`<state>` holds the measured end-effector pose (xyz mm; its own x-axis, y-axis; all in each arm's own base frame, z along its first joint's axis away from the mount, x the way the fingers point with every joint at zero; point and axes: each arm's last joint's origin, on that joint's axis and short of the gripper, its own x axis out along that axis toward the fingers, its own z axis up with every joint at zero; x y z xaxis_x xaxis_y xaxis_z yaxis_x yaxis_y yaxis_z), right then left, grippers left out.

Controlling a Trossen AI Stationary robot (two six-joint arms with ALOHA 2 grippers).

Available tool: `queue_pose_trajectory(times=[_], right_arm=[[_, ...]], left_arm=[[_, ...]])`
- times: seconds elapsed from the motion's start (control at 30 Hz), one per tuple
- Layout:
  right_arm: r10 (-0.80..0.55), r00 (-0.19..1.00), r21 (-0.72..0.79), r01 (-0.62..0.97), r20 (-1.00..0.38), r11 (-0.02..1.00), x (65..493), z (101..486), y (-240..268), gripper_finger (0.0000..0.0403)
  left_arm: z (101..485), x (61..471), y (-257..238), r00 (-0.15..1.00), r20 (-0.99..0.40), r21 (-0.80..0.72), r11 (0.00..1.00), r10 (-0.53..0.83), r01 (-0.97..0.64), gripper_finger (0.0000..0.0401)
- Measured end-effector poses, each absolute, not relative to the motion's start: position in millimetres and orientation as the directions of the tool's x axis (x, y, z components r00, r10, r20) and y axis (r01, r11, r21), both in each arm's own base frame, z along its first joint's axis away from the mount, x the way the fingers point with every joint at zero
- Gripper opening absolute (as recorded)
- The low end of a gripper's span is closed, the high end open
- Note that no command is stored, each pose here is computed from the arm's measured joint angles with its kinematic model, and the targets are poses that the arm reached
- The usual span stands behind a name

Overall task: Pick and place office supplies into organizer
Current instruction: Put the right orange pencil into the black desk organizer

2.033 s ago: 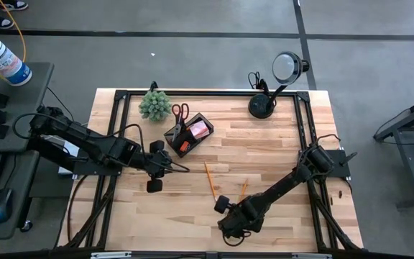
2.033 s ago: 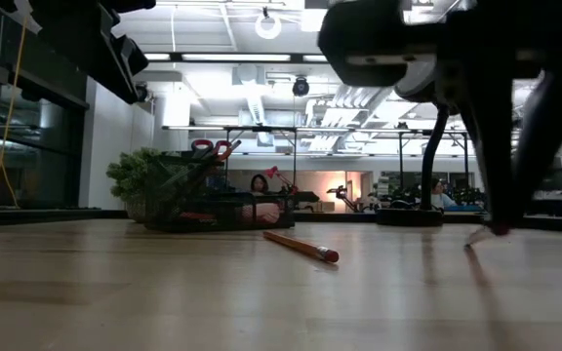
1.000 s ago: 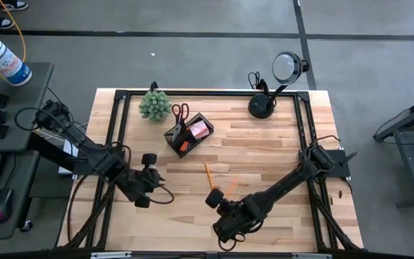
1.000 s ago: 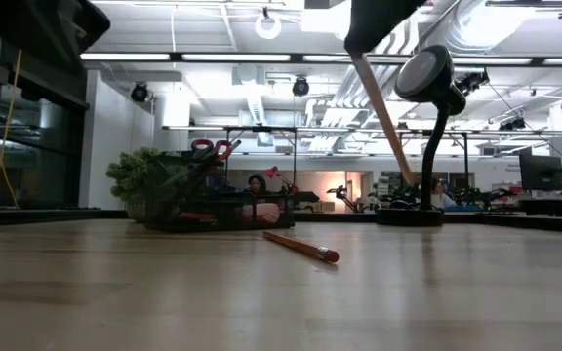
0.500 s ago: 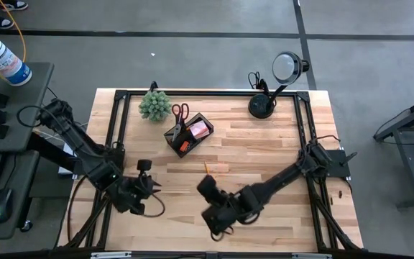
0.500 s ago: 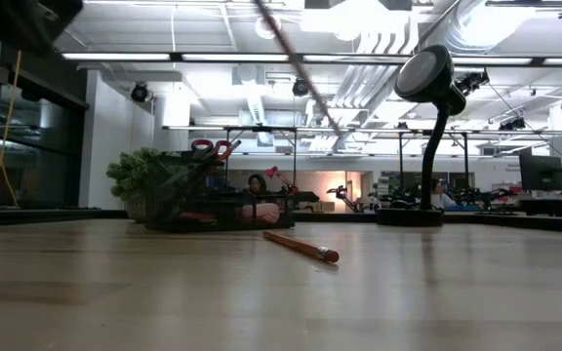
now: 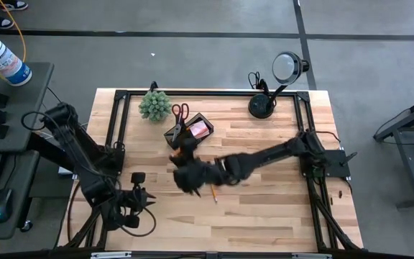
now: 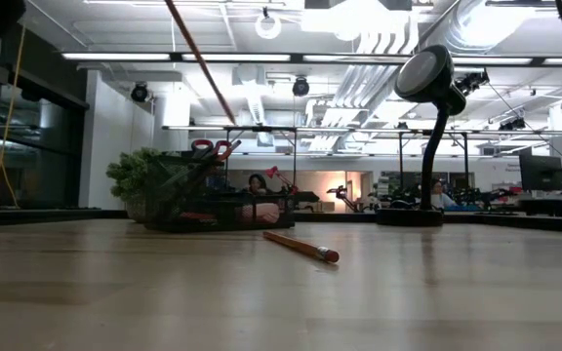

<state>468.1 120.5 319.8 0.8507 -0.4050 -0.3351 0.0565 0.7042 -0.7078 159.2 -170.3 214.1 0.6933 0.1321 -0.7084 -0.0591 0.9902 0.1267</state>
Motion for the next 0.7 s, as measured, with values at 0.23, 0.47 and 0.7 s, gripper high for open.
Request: queue_pose_trajectory(times=[0.23, 0.47, 0.7], right_arm=[[-0.436, 0.891, -0.457, 0.336, -0.13, 0.824, 489, 345, 57, 0.0], [-0.411, 0.901, -0.322, 0.352, -0.138, 0.879, 494, 344, 16, 0.0], [-0.431, 0.883, -0.257, 0.379, -0.186, 0.889, 493, 339, -8, 0.0]], left_arm=[[202, 163, -181, 0.688, -0.714, 0.093, 0.991, 0.132, -0.094, 0.0058], [196, 169, -188, 0.709, -0.693, 0.073, 0.992, 0.128, -0.107, 0.0058], [195, 170, -189, 0.709, -0.693, 0.072, 0.991, 0.128, -0.109, 0.0058]])
